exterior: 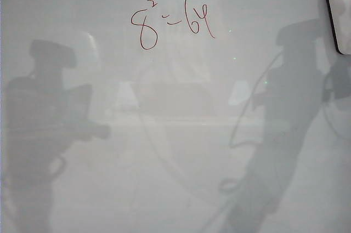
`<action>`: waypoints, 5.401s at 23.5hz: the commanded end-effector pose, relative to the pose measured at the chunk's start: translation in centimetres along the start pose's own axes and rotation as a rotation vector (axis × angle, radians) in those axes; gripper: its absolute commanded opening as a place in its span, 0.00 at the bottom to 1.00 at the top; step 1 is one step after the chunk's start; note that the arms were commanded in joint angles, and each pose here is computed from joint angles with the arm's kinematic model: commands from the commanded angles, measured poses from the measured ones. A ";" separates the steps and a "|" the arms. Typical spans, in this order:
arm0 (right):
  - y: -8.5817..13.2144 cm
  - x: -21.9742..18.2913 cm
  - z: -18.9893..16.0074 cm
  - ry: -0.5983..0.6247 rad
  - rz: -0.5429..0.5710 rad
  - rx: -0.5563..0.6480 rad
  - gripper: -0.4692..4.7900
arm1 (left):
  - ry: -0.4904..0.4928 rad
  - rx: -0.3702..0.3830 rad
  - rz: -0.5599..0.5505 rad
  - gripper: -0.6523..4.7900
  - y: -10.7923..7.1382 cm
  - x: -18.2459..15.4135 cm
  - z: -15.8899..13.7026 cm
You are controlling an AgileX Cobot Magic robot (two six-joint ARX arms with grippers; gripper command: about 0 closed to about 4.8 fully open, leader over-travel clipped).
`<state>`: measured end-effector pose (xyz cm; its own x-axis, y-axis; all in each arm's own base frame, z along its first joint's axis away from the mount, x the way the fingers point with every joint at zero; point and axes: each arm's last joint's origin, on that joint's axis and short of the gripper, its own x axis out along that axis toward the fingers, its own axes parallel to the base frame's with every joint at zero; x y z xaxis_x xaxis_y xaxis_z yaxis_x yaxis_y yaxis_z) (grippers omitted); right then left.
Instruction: Grab the whiteboard eraser that is attached to the surface of the whiteboard and use it to clean the writing on the whiteboard.
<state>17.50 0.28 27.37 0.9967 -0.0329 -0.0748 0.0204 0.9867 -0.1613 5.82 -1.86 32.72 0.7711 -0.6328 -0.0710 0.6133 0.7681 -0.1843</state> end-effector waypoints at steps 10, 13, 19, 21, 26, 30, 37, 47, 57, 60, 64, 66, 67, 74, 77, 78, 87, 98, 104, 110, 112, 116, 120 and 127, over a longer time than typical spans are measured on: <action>0.4 4.8 -1.1 -0.072 -0.047 0.001 0.78 | -0.022 0.018 0.002 0.11 -0.1 -0.1 0.4; 0.4 5.2 -1.1 -0.091 -0.052 0.003 0.78 | -0.022 0.018 0.002 0.11 -0.1 -0.1 0.4; 0.8 6.4 -1.5 -0.061 -0.056 -0.004 0.78 | -0.021 0.017 0.006 0.11 -0.1 -0.1 0.4; 0.8 6.8 -1.3 -0.059 -0.050 -0.003 0.78 | -0.021 0.017 0.006 0.11 -0.1 -0.1 0.3; 1.2 7.0 -0.9 -0.073 -0.034 -0.017 0.49 | -0.021 0.017 0.006 0.11 -0.1 -0.1 0.3; 2.2 6.6 -0.5 -0.067 0.007 -0.059 0.43 | -0.021 0.021 0.010 0.11 -0.1 -0.1 0.3; 8.4 2.5 4.6 0.014 0.181 -0.390 0.42 | -0.013 0.026 0.127 0.11 0.3 -0.1 0.1; 18.2 4.8 10.5 0.052 0.182 -0.527 0.43 | -0.002 0.157 0.143 0.11 0.3 -0.1 0.1; 17.4 5.1 8.0 0.036 0.171 -0.367 0.43 | -0.001 0.159 0.144 0.11 0.3 -0.1 0.1; 16.8 4.6 5.9 -0.050 0.225 -0.271 0.43 | -0.002 0.159 0.144 0.11 0.3 -0.1 0.1; 16.6 4.0 3.8 -0.143 0.286 -0.160 0.43 | -0.002 0.159 0.145 0.11 0.3 -0.1 0.1; 16.5 4.2 3.5 -0.150 0.278 -0.086 0.43 | -0.002 0.158 0.144 0.11 0.3 -0.1 0.1; 16.3 4.6 3.4 -0.154 0.261 -0.061 0.43 | -0.002 0.159 0.144 0.11 0.3 -0.1 0.1; 15.4 6.5 2.4 -0.136 0.261 -0.070 0.43 | -0.001 0.158 0.144 0.11 0.3 -0.1 0.1; 15.7 6.7 2.3 -0.158 0.287 -0.056 0.43 | -0.001 0.158 0.144 0.11 0.3 -0.1 0.1; 15.9 6.8 2.2 -0.166 0.298 -0.043 0.43 | -0.002 0.159 0.145 0.11 0.3 -0.1 0.1; 18.7 8.3 1.2 -0.177 0.383 0.008 0.42 | -0.002 0.159 0.144 0.11 0.3 -0.1 0.1; 26.8 10.5 3.5 -0.229 0.523 0.021 0.42 | -0.001 0.158 0.144 0.11 0.3 -0.1 0.1; 28.5 10.0 3.0 -0.145 0.446 -0.022 0.42 | -0.001 0.158 0.143 0.11 0.3 -0.1 0.1; 27.0 9.4 4.2 -0.107 0.286 -0.092 0.42 | -0.001 0.158 0.143 0.11 0.3 -0.1 0.1; 26.2 9.0 5.1 -0.117 0.238 -0.126 0.42 | -0.001 0.158 0.143 0.11 0.3 -0.1 0.1; 23.0 9.1 6.2 -0.066 0.154 -0.152 0.42 | -0.001 0.159 0.144 0.11 0.3 -0.1 0.1; 18.9 7.7 5.3 -0.069 0.123 -0.178 0.42 | -0.002 0.159 0.144 0.11 0.3 -0.1 0.1; 16.9 7.6 3.4 -0.126 0.176 -0.125 0.42 | -0.002 0.159 0.143 0.11 0.3 -0.1 0.1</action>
<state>25.23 16.88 27.15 0.9902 0.1341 -0.0390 -0.1395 0.9373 -0.3192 6.04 -1.51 32.49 0.8520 -0.5142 -0.0985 0.5141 0.8572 -0.0284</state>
